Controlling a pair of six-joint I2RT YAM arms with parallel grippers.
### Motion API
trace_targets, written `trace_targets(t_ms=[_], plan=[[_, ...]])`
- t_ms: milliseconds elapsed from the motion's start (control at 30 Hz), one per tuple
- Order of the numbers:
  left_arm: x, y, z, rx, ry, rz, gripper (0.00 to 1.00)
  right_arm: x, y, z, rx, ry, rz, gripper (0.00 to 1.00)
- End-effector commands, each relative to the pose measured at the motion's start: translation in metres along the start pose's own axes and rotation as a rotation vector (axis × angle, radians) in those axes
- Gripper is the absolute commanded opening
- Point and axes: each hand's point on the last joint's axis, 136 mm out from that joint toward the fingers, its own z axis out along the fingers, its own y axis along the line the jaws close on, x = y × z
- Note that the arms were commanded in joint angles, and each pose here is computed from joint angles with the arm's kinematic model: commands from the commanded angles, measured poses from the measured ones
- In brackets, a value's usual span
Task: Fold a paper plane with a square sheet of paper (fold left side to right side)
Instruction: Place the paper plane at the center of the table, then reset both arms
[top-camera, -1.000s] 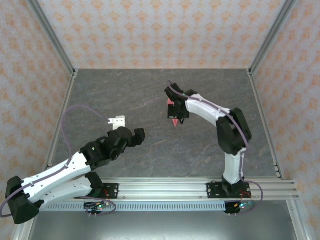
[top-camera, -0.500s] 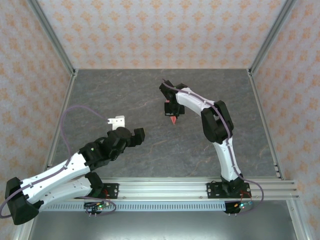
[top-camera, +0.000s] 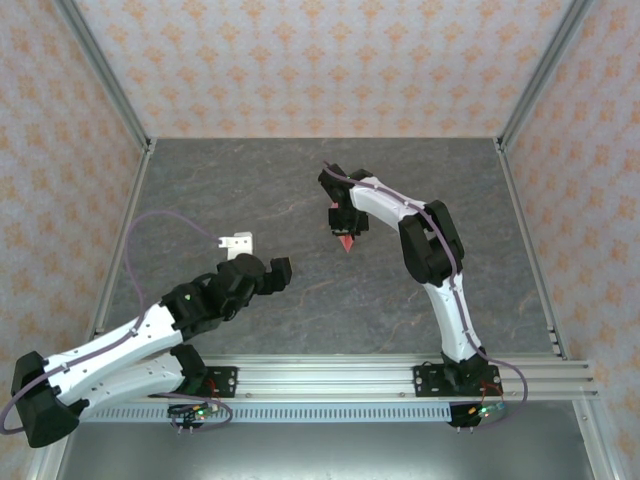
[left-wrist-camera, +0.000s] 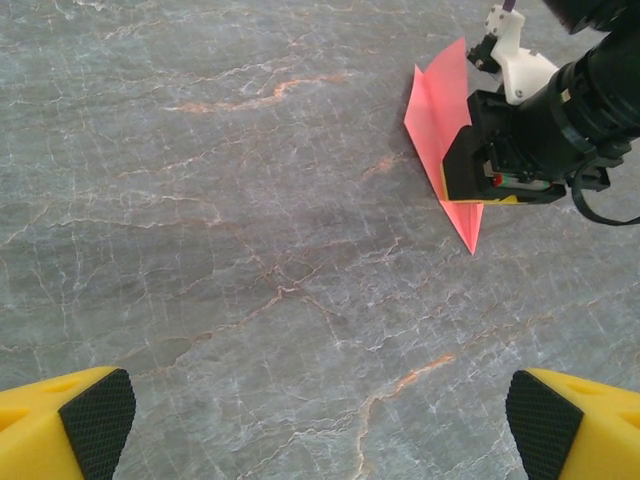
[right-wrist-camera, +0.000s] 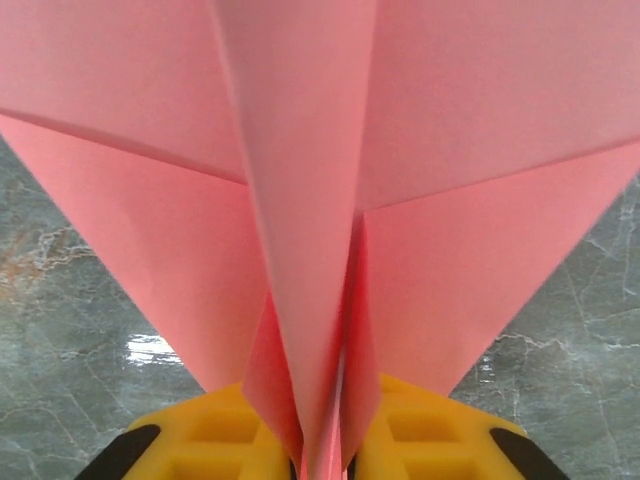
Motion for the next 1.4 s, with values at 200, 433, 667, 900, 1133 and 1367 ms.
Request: trace_targets(t_ms=[200, 433, 667, 900, 1133, 1367], plan=[[-0.021, -0.011, -0.002, -0.025, -0.030, 0.059, 0.99, 0.004, -0.011, -0.050, 0.026, -0.032, -0.034, 0.30], [-0.030, 0.013, 0.015, -0.040, 0.022, -0.117, 0.99, 0.014, -0.019, -0.102, 0.020, -0.092, -0.050, 0.39], [-0.065, 0.078, 0.009, -0.211, -0.074, -0.267, 1.00, 0.020, -0.069, -0.196, 0.029, -0.430, -0.053, 0.62], [-0.101, 0.167, -0.032, -0.614, -0.343, -0.280, 1.00, 0.044, -0.183, -0.214, 0.205, -0.730, 0.135, 1.00], [-0.097, 0.197, -0.028, -0.800, -0.479, -0.067, 1.00, 0.059, -0.259, -0.167, 0.325, -0.911, 0.273, 1.00], [-0.081, 0.197, 0.034, -0.763, -0.325, 0.166, 1.00, 0.046, -0.290, -0.108, 0.305, -0.952, 0.380, 1.00]])
